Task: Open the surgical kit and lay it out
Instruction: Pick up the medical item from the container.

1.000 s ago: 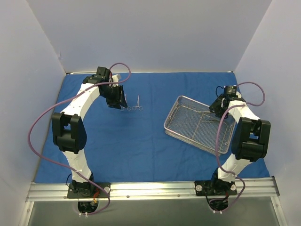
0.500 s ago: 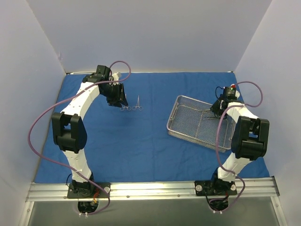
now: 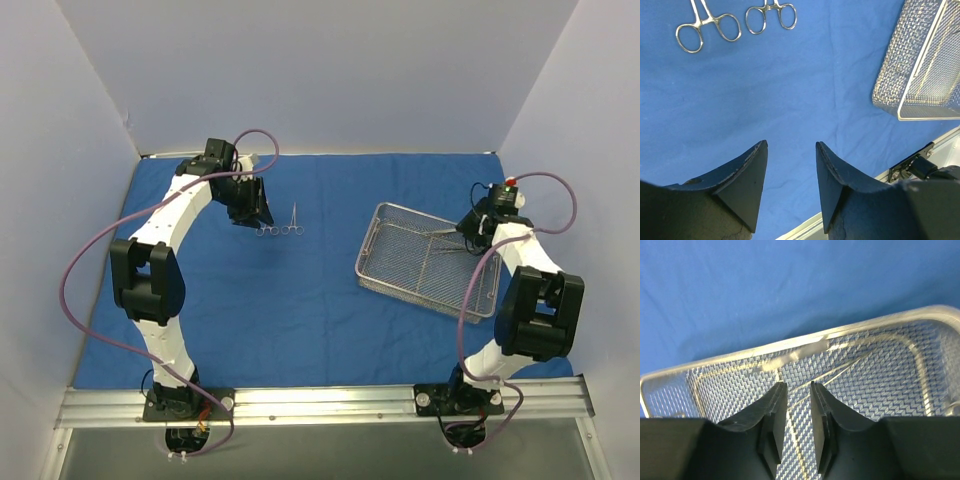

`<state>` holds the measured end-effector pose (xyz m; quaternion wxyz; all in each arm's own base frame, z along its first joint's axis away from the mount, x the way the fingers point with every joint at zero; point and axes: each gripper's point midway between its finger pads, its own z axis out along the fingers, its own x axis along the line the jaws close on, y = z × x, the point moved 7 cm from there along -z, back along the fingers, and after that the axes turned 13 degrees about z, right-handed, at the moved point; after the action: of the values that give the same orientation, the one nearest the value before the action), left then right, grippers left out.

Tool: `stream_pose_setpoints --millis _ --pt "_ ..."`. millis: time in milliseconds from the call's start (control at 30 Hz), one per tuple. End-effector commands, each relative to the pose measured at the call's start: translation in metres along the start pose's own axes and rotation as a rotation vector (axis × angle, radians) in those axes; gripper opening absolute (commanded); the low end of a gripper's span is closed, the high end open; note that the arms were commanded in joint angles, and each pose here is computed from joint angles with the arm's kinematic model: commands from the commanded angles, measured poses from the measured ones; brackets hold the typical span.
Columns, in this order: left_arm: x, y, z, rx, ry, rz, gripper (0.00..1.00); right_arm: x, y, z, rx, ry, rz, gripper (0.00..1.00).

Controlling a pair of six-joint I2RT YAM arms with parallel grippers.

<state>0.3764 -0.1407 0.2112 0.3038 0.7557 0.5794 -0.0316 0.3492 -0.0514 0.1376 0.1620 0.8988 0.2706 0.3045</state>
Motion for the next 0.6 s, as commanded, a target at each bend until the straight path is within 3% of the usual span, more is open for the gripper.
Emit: stream_pose_setpoints --millis 0,133,267,567 --pt "-0.009 0.009 -0.005 -0.038 -0.046 0.01 0.52 -0.004 0.019 -0.002 -0.028 0.02 0.011 0.27" --pt "-0.012 0.007 -0.005 -0.036 -0.057 0.013 0.52 -0.006 0.028 0.007 0.008 0.132 -0.047 0.25" --pt "-0.016 -0.002 -0.004 -0.05 -0.094 -0.002 0.52 -0.005 0.031 0.003 -0.032 0.261 -0.111 0.4" --pt "-0.027 -0.012 -0.006 -0.078 -0.166 0.008 0.52 -0.004 0.025 0.017 -0.012 0.402 -0.129 0.38"
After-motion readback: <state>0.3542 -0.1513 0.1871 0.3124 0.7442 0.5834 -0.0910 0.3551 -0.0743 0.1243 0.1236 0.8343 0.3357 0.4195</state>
